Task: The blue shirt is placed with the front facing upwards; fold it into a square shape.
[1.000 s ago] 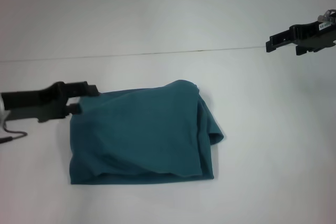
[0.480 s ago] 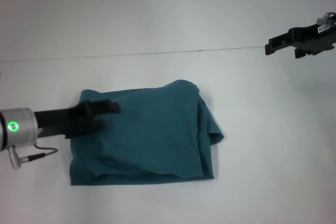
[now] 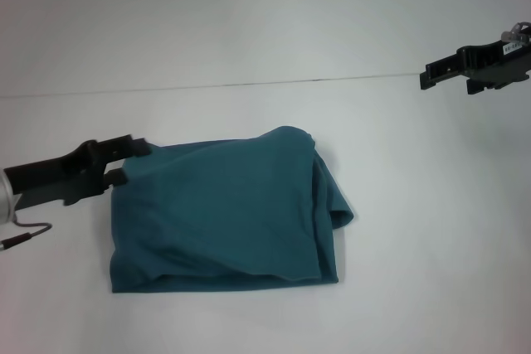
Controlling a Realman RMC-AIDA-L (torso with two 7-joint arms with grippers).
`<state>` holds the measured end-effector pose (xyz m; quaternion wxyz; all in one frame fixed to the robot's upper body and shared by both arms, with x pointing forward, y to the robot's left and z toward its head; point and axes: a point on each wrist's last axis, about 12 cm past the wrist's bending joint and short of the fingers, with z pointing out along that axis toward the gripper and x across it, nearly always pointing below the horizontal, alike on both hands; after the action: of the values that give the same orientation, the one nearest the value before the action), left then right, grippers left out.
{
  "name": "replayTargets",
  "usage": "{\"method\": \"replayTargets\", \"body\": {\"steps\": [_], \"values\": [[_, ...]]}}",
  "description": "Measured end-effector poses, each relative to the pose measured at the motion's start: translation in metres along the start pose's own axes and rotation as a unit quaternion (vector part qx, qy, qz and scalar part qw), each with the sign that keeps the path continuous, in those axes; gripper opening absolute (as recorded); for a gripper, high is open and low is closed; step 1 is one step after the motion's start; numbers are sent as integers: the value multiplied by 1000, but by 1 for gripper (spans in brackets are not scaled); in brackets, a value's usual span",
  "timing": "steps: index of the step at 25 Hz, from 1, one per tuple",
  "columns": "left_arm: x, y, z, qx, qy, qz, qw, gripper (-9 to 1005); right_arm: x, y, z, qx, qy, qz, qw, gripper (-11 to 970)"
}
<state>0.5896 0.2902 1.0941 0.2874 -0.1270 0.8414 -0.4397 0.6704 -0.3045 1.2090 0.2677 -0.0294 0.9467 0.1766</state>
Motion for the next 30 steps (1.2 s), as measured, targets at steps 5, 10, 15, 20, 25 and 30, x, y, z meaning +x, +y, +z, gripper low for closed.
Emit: {"method": "replayTargets", "body": {"steps": [5,10,15,20,25,30], "values": [[5,7,4,-16,4,-5,1000,764,2,-1,2,-1,4,0,1000,927],[13,9,18,-36,21,0,999,764,1,0,2,-1,3,0,1000,927],[23,5,26,-23,43,2,999,764,3,-2,2,-1,4,2,1000,927],[14,0,10,5,29,4,1000,765,4,-1,2,-2,7,-3,1000,927],[12,-8,-21,77,67,73,992,764,13,9,4,-74,8,-62,995,927],[25,-13,-51,158,104,219,957,765,46,26,8,-221,-23,-166,961,927]]}}
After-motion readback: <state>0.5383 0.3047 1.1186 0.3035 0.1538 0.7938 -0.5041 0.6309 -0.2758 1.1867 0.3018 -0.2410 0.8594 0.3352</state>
